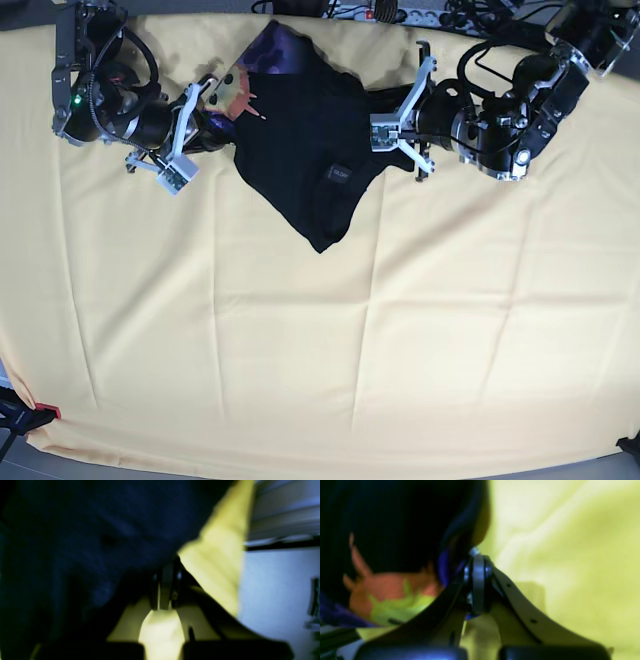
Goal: Fold the T-shirt properly
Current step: 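Rotate and flatten the bundle with both grippers, print side up, then press the bundle's edge flat with the left gripper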
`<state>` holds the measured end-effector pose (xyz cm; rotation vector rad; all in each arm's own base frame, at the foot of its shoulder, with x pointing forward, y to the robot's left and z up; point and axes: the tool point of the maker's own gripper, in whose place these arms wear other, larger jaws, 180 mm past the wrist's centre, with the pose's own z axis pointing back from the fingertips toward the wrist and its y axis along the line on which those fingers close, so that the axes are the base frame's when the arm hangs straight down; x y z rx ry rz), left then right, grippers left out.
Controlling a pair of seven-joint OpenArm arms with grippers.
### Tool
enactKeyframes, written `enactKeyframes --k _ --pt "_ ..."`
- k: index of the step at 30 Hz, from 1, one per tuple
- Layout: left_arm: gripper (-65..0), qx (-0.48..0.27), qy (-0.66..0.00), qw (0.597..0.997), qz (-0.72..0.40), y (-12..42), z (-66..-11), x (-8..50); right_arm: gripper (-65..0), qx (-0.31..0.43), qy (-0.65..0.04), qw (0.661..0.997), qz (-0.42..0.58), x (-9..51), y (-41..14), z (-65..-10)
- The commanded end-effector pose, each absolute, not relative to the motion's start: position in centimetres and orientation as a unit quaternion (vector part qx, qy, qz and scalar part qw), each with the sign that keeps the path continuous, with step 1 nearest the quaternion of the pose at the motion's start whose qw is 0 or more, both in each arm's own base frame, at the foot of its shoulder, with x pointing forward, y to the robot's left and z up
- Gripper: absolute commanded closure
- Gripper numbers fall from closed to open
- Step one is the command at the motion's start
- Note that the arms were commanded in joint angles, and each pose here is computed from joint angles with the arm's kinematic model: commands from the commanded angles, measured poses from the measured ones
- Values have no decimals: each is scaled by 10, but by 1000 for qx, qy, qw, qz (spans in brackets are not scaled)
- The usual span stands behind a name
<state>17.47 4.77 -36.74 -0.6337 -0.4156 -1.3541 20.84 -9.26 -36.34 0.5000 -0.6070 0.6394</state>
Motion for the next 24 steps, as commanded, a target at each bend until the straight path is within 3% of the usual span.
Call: enactKeyframes --k 1,9,15,20,24 --pt "0 -237 -189 722 -622 62 -373 194 0 252 -307 865 307 210 -89 -354" --pt "0 -219 -263 732 -589 43 -376 274 0 265 -286 869 304 183 -85 -360" --pt "0 -202 -283 749 -564 26 -371 318 0 253 -291 881 275 180 -87 -351" --pt "0 -115 -291 762 -567 47 -338 357 0 181 -327 898 233 199 -114 -331" --pt "0 -95 -332 778 -525 64 -289 378 0 178 -372 883 225 201 -118 -302"
